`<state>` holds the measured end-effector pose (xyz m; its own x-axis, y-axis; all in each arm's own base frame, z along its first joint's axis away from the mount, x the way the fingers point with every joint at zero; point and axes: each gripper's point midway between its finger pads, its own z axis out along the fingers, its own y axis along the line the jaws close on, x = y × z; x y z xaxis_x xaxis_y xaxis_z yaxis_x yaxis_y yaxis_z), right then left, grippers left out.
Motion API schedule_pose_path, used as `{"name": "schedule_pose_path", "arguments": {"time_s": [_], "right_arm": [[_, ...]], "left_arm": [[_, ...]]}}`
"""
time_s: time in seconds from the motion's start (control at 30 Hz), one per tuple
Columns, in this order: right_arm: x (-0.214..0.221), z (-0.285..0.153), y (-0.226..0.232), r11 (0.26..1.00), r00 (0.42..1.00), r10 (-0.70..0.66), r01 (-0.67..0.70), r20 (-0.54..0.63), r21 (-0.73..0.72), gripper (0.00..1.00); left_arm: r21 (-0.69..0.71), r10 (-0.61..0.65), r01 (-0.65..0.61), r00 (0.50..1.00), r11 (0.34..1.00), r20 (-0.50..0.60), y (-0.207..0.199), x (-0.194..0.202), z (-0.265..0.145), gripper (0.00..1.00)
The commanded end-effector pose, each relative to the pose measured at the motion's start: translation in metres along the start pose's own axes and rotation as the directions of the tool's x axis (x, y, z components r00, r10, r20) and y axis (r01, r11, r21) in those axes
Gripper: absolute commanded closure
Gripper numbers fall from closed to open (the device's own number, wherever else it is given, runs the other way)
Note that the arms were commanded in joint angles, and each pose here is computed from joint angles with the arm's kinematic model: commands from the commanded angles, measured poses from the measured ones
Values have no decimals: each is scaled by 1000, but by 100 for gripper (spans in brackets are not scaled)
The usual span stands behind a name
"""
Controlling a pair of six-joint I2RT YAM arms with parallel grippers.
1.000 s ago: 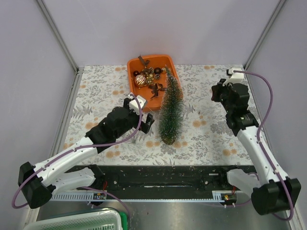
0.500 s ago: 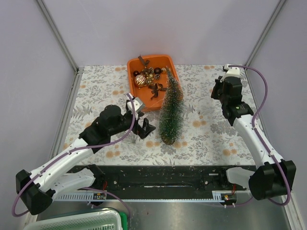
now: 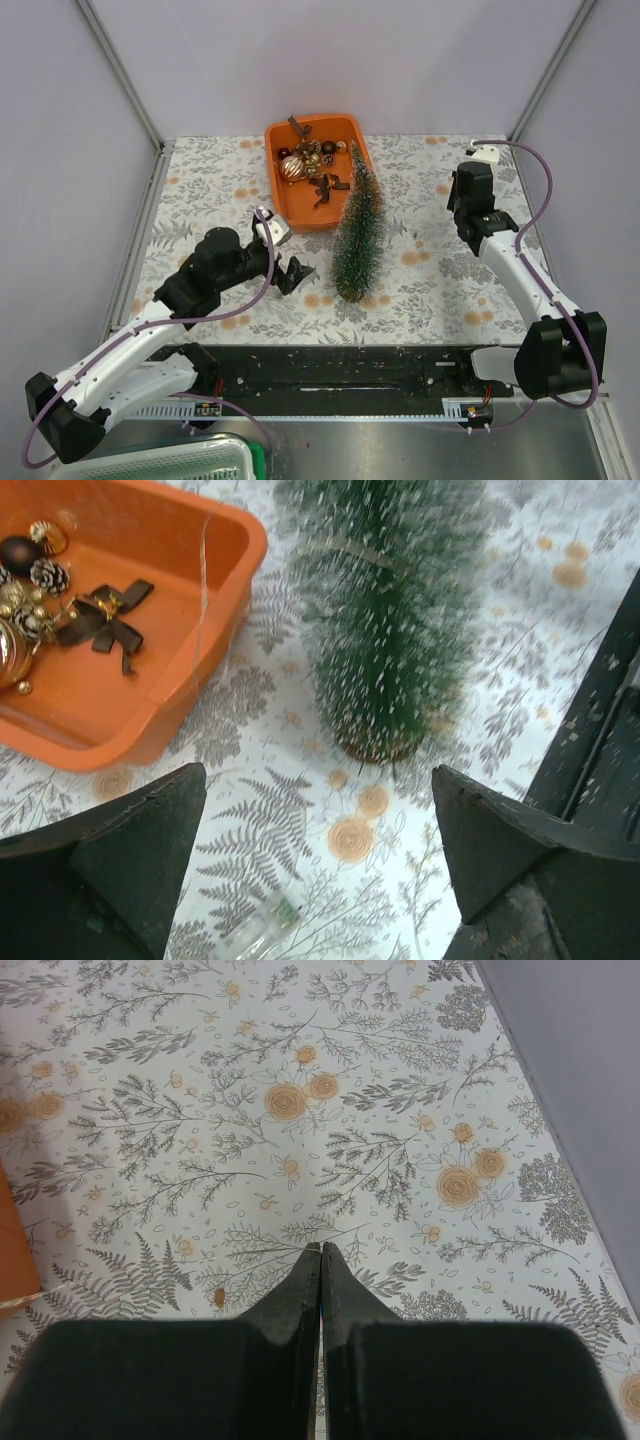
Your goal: Decorate the small christmas tree
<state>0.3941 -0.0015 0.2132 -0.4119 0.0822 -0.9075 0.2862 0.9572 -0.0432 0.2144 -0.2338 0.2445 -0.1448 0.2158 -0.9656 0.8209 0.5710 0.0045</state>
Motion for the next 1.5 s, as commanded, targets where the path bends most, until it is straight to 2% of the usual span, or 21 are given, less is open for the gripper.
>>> {"name": "schedule_pose_path", "arguments": {"time_s": [0.0, 0.17, 0.33, 0.5, 0.57, 0.63, 0.77, 0.83, 0.93, 1.0, 1.1, 1.2, 1.3, 1.33, 1.37, 1.47], "right_arm": [[-22, -8, -14, 998, 996, 37, -42, 84, 54, 100], [-9, -12, -32, 990, 998, 16, -25, 66, 137, 100], [6, -18, -60, 965, 998, 22, -36, 57, 260, 100], [2, -38, -96, 899, 995, 55, -88, 87, 428, 100], [-2, -50, -98, 912, 985, 124, -160, 119, 377, 100], [-3, -64, -87, 941, 976, 184, -209, 118, 266, 100], [10, -97, -71, 960, 968, 248, -251, 35, 124, 100], [22, -111, -51, 961, 960, 278, -278, -29, -1, 100], [47, -135, -25, 932, 941, 304, -326, -148, -157, 100], [64, -149, -17, 916, 927, 301, -346, -223, -204, 100], [56, -176, 0, 878, 927, 294, -358, -233, -318, 100], [54, -198, 18, 836, 921, 229, -351, -314, -421, 100], [55, -221, 31, 783, 914, 173, -354, -367, -512, 100], [57, -226, 32, 774, 910, 160, -357, -383, -523, 100], [60, -232, 34, 762, 906, 140, -356, -399, -541, 100], [64, -248, 29, 754, 906, 119, -349, -407, -557, 100]], "left_arm": [[-57, 106, -107, 994, 993, -36, 14, 21, -2, 1], [-112, 138, -140, 990, 984, -32, 25, 21, -4, 1], [-129, 119, -121, 993, 984, -25, 27, 22, -6, 1], [-139, 71, -70, 997, 988, 6, 27, 8, -8, 1], [-124, 58, -53, 998, 991, 34, 24, -4, -10, 1], [-108, 34, -27, 997, 994, 72, 20, -20, -12, 1], [-54, 2, 7, 988, 999, 156, 11, -58, -19, 1], [-19, -13, 17, 982, 1000, 189, 5, -76, -23, 1], [34, -52, 46, 976, 998, 213, -4, -99, -27, 1], [68, -73, 59, 973, 996, 219, -10, -110, -27, 1], [127, -85, 54, 964, 990, 252, -19, -132, -28, 1], [279, -96, 18, 959, 960, 267, -47, -157, -31, 1], [367, -9, -91, 965, 926, 264, -76, -172, -29, 1], [368, 67, -167, 961, 915, 269, -81, -172, -25, 1], [365, 158, -256, 947, 895, 279, -87, -171, -17, 1], [366, 265, -359, 922, 858, 283, -103, -175, 5, 1]]}}
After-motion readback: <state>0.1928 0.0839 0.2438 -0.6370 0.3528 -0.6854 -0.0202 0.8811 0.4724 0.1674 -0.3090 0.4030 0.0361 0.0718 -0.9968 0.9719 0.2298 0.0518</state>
